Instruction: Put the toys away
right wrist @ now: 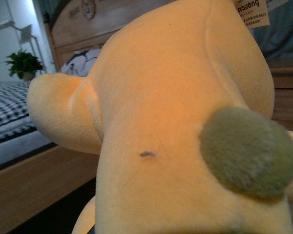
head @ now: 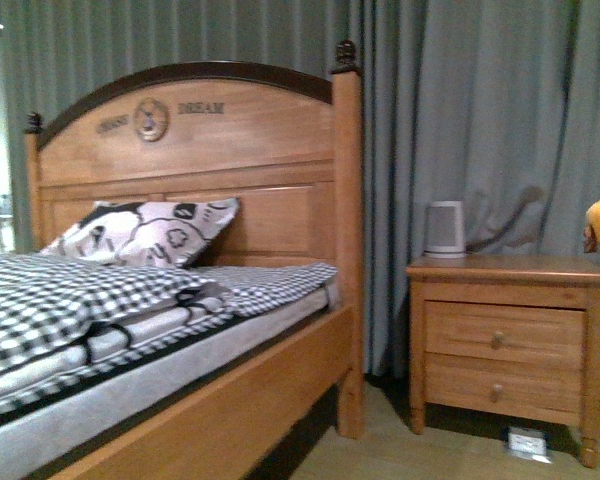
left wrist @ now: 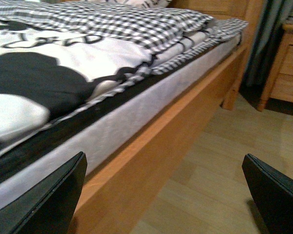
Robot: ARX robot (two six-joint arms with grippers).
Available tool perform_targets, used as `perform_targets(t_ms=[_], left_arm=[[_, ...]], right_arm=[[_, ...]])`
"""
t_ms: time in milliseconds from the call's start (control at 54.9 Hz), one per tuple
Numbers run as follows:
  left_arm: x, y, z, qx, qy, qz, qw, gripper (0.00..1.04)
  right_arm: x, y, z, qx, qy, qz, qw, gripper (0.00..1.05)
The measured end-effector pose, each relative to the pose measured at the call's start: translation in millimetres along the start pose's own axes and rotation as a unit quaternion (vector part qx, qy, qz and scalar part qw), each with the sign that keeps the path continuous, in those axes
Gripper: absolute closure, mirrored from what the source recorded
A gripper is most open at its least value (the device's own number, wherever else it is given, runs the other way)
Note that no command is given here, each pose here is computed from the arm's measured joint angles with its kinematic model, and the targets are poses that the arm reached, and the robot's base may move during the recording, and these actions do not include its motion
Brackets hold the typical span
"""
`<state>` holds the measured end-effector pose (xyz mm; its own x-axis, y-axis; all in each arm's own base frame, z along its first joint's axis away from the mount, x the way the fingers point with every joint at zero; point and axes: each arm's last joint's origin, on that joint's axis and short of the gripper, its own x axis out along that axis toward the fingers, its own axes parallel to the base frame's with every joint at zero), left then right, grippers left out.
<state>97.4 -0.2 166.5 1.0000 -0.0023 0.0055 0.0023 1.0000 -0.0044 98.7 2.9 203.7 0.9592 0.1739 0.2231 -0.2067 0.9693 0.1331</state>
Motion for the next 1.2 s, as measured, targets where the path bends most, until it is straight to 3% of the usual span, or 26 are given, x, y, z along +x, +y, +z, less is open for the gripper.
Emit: perform_targets(t_ms=[1202], left_arm=[[0.0, 0.0, 0.0, 0.000, 0.000, 0.000, 1.000, 0.06]], right_arm=[[-0.1, -0.1, -0.8, 0.000, 0.001, 0.002, 1.000, 0.84]])
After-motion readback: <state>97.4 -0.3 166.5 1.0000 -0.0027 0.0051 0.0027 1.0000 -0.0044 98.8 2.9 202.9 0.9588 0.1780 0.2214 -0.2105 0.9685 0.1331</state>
